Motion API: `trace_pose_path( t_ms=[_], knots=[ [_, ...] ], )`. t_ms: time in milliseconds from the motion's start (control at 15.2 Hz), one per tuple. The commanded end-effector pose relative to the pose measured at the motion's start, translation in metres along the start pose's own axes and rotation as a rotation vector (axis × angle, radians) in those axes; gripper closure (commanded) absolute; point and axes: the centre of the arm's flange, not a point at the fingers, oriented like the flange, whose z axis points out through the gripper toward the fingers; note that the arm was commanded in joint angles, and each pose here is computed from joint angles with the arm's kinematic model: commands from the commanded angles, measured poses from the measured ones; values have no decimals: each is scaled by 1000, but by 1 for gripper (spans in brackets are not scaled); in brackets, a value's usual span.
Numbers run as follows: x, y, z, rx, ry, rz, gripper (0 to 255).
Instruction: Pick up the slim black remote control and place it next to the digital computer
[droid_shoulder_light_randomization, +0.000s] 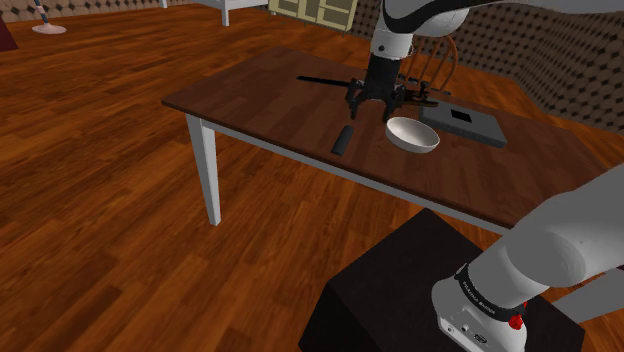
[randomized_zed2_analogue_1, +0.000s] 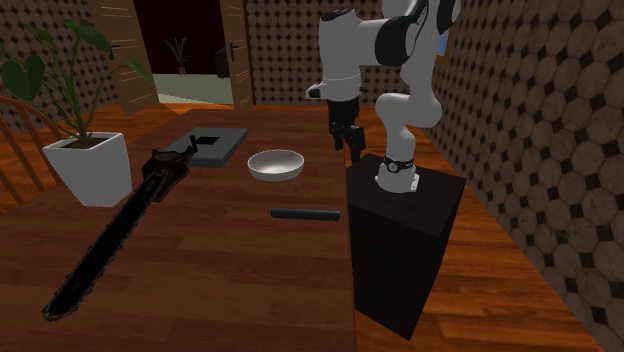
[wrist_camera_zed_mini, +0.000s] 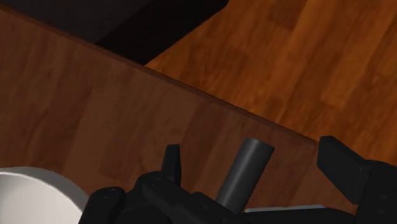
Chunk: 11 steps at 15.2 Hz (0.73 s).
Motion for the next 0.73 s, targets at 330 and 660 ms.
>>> trace_pose_path(
  t_ms=[330,660],
  knots=[
    [83,1,53,70,-42,258,0],
    [139,13,91,119,-71,439,0]
  ],
)
